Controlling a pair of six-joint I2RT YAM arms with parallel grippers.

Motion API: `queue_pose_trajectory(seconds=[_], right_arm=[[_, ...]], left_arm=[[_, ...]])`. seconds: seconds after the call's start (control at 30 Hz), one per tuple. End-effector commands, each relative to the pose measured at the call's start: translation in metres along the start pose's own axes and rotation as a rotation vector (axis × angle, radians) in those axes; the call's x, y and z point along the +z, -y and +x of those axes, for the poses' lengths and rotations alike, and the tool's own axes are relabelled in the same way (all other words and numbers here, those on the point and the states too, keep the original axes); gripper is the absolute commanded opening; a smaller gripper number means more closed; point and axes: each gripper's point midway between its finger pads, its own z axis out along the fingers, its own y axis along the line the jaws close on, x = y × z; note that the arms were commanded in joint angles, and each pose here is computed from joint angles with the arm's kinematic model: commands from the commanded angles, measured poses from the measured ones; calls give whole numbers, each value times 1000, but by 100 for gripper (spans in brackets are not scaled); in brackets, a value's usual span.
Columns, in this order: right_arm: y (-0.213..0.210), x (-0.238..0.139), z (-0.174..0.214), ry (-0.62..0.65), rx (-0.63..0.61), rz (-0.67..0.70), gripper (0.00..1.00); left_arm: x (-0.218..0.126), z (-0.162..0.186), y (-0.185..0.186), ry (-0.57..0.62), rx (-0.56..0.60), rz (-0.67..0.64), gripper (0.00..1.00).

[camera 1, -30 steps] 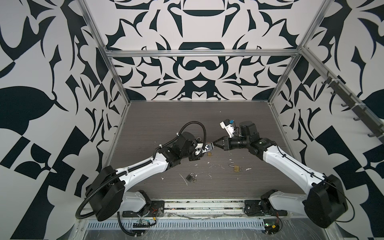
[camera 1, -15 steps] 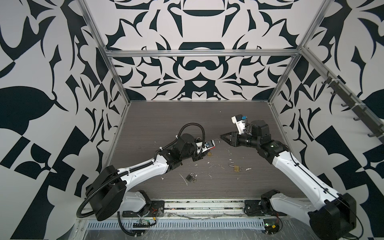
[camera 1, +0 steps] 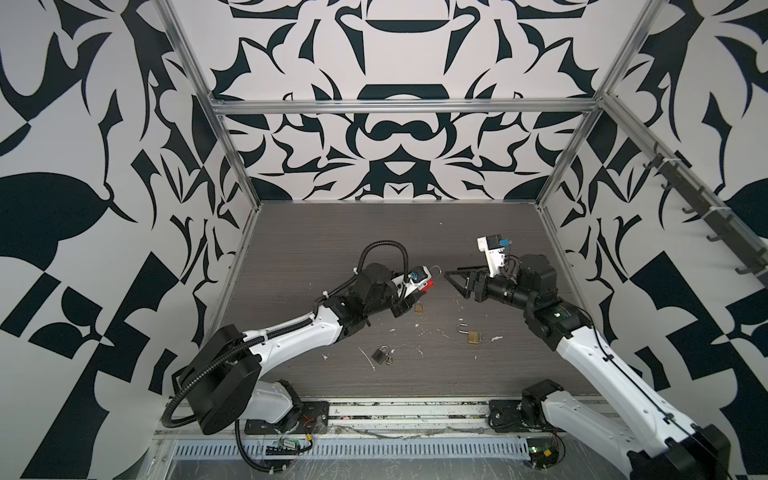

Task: Lock with the key

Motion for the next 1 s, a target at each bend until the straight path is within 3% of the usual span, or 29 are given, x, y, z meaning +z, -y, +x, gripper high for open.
queue_pose_trajectory(seconds=[0.0, 0.47, 0.97], right_arm=[[-11, 6, -9, 39, -4, -78, 74], [-15, 32, -11, 22, -7, -126, 71], [-16, 51, -22, 31, 2, -147, 46]], left_arm=[[1, -40, -10, 117, -73, -21, 2], [6, -52, -12, 132, -106, -10, 3], [10, -47, -9, 116, -108, 9, 5]])
